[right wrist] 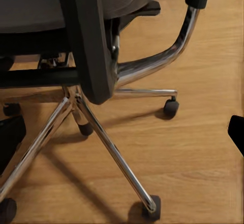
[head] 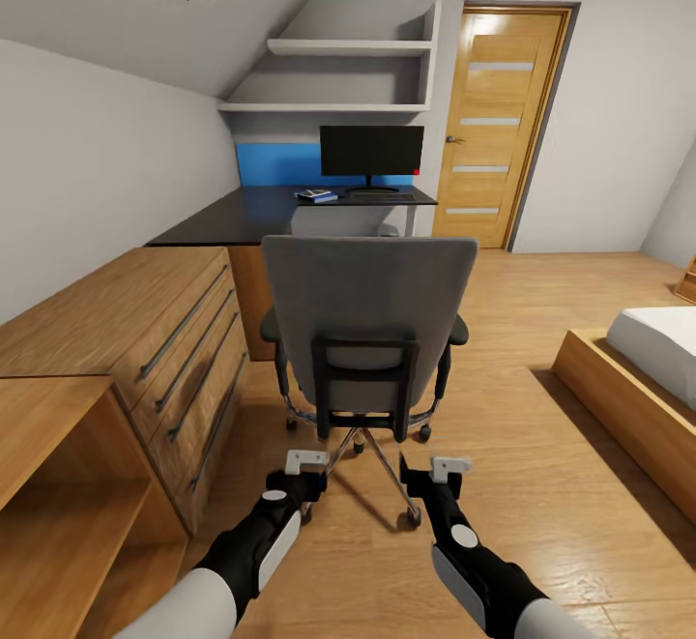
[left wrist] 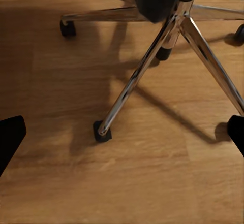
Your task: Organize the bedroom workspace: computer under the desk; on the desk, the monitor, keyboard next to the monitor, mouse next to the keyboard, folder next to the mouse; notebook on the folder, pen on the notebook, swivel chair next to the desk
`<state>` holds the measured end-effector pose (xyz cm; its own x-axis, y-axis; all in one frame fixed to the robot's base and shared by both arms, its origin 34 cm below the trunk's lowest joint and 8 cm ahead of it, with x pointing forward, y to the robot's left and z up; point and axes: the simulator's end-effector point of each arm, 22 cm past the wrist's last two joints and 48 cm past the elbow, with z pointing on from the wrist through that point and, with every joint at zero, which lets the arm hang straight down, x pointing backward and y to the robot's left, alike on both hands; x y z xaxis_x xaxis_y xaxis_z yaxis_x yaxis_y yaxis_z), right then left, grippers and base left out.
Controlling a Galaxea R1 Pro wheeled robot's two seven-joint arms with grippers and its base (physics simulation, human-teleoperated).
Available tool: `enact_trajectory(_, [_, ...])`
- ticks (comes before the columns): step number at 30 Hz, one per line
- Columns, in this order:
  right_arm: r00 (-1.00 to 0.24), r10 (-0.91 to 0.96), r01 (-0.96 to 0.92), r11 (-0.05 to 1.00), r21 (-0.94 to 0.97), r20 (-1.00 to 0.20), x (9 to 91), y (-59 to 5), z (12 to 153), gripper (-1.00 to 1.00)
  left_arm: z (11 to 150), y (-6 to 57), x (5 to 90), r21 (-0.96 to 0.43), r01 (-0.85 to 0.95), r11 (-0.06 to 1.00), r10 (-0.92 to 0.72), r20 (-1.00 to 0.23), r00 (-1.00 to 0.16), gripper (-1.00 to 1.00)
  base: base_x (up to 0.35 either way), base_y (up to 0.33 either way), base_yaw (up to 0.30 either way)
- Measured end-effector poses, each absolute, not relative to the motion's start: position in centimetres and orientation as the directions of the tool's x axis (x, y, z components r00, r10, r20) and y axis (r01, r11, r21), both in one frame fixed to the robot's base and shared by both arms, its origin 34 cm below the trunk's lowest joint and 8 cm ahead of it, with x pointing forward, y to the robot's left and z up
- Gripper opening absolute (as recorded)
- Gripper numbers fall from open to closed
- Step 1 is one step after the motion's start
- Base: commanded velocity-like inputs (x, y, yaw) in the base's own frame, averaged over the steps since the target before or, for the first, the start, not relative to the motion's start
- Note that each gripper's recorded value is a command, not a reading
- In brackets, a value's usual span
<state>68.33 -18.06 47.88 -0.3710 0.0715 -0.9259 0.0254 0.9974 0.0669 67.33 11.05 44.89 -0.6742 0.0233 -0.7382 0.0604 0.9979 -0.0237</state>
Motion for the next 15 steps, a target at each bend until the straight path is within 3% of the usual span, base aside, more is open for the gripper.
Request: enact_trajectory(15, [-0.389, 0.061, 0.029, 0.998, 0.054, -0.919, 67.5, -18.6, 45.9, 1.00, 44.0, 11.1, 67.4, -0.024, 0.055, 0.998, 0.017, -0.773, -0.635, 1.00, 0.000, 0.000, 0.000])
